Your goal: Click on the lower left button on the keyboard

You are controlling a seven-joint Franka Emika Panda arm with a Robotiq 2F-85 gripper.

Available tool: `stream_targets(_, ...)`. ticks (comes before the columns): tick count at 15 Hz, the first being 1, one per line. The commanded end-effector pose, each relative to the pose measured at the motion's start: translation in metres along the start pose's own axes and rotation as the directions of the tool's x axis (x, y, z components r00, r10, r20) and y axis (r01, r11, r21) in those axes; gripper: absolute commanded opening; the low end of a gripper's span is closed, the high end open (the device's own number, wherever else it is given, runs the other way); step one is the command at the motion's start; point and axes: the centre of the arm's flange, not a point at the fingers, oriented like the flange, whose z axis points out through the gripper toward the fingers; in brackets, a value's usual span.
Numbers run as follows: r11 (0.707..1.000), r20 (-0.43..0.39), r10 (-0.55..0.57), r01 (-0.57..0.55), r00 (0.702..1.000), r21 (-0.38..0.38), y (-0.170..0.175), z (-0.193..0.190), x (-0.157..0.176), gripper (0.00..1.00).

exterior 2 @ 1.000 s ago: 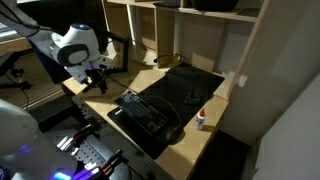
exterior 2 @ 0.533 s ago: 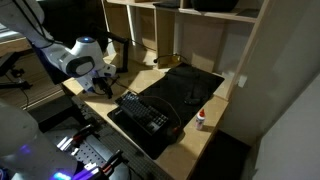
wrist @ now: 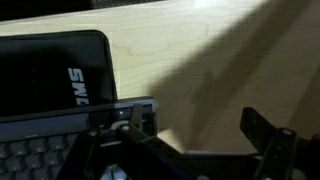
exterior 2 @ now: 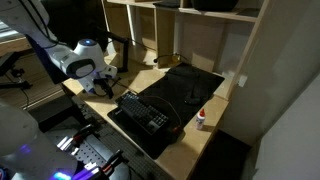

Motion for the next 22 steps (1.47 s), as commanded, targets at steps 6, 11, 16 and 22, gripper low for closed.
stream_targets(6, 0.998, -0.012, 0.060, -0.059, 0.998, 0.029, -0.007, 0.025, 0.005, 1.00)
stream_targets(11, 0.997, -0.031, 0.070, -0.069, 0.997, 0.019, -0.002, 0.045, 0.008, 1.00)
stream_targets(16, 0.996, -0.091, 0.084, -0.084, 0.992, 0.010, -0.004, 0.054, 0.009, 1.00)
stream_targets(22, 0.995, -0.070, 0.101, -0.101, 0.992, 0.007, -0.008, 0.066, 0.006, 1.00)
